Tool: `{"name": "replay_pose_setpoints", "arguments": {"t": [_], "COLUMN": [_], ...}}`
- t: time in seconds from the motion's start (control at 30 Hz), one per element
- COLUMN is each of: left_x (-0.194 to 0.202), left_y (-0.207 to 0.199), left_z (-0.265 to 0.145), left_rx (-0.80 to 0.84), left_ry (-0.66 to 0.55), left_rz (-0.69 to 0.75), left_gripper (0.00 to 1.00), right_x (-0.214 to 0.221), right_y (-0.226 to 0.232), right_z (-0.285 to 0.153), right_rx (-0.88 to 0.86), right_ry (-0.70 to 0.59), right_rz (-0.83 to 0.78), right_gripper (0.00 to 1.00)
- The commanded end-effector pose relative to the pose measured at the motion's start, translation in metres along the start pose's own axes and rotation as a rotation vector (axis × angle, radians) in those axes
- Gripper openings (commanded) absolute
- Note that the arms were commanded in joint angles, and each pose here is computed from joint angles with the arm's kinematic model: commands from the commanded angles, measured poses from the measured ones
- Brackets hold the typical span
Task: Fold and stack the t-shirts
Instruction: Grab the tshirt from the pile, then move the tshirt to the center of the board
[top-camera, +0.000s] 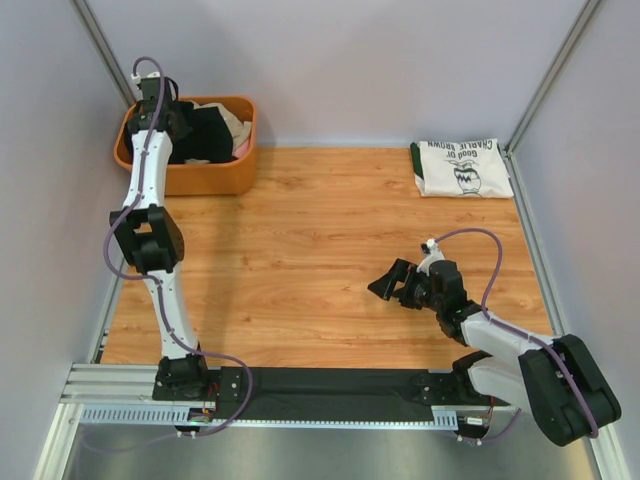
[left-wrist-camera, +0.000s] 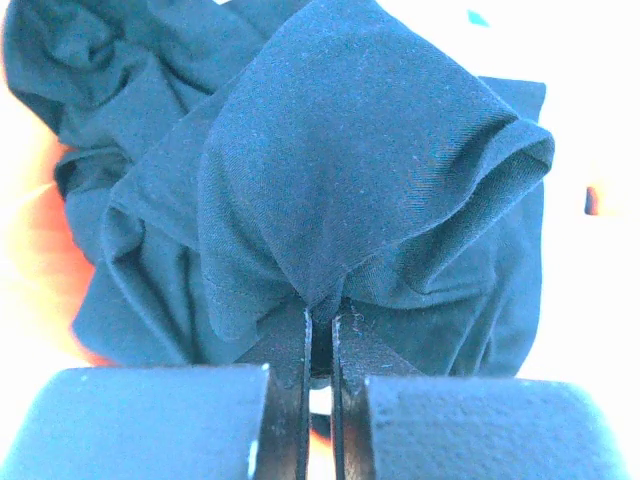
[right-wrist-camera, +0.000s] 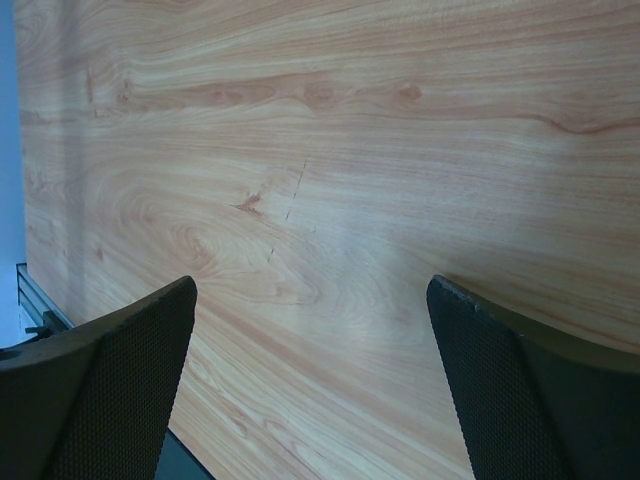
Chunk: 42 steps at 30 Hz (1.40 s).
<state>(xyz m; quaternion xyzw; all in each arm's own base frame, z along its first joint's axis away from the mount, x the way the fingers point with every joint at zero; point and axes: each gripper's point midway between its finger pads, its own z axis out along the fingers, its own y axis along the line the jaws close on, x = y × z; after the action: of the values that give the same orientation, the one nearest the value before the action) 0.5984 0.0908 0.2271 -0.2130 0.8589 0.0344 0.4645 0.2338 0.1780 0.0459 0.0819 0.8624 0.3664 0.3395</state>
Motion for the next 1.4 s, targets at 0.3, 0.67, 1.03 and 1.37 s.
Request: {"name": "replay_pose_setpoints", "arguments": {"t": [0.3,0.67,1.03,1.37], "left_x": [-0.164,-0.039,0.184,0.256], "left_y": [-0.131,-0.062,0.019,-0.012], "left_z": [-0.449,-0.448,-0.374,-0.332], "left_rx": [0.557,0.489,0.339,0.411], "left_ry": [-0.789,-0.479,-0.018,0.228], "left_rz": [0.133,0.105,0.041,0.068], "left_gripper": [0.00,0.16,0.98,0.90], "right_x": [-0.009,-0.049,-0.046,0.002], "right_y": [0.009,0.039,0.065,0.039], "right_z": [-0.003,-0.070,-0.151,-0.103], "right_rx": [-0.029,-0.009,0.007,0.101], "right_ry": [-0.041,-0.228,-0.253,0.046], "right_rz": [-0.027,-0.080,-0.021,0.083], "right_gripper": [0.99,1.00,1.00,0.95]}}
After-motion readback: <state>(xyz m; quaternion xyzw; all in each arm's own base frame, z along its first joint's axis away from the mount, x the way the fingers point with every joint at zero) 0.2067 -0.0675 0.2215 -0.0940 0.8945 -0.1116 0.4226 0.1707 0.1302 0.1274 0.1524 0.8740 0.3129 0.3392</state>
